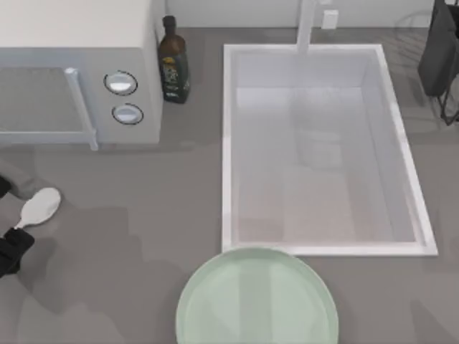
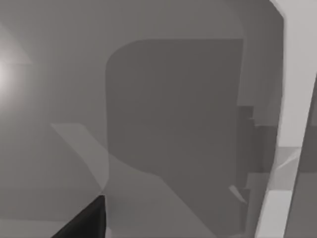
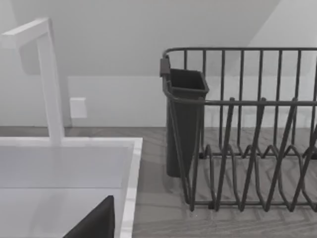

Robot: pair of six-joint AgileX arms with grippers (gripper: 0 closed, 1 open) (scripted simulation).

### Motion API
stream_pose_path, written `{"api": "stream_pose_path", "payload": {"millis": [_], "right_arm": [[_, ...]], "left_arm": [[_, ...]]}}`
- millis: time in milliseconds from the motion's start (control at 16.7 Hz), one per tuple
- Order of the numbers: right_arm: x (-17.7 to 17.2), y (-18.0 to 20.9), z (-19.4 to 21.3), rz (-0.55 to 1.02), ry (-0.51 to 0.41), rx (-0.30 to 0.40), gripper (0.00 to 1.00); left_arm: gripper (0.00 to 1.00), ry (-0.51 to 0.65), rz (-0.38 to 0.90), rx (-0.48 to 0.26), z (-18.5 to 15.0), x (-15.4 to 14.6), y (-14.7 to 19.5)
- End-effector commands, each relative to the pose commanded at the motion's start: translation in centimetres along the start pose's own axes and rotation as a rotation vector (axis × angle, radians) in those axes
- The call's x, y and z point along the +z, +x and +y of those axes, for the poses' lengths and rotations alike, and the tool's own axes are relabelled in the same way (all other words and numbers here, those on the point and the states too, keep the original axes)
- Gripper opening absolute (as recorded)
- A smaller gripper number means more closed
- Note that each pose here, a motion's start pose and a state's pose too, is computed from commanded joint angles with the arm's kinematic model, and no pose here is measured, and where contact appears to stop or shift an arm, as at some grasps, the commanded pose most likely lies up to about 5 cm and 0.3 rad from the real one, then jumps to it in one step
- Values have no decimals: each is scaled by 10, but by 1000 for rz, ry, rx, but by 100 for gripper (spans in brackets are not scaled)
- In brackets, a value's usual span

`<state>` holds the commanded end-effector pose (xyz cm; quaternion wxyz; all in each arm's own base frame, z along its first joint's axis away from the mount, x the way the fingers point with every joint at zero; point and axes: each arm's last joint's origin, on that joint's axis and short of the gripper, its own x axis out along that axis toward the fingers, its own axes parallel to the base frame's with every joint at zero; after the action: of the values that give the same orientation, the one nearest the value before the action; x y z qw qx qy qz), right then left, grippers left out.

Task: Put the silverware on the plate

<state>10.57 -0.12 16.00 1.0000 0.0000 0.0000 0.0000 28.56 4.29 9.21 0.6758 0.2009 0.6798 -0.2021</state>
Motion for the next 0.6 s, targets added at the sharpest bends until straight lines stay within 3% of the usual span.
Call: {"api": "stream_pose_path", "payload": {"millis": [60,600], "right_arm": [[0,0,0,0,0,0,100],[0,0,0,0,0,0,100]], "left_arm": [[100,0,0,0,0,0,0],[32,0,0,0,0,0,0]]}}
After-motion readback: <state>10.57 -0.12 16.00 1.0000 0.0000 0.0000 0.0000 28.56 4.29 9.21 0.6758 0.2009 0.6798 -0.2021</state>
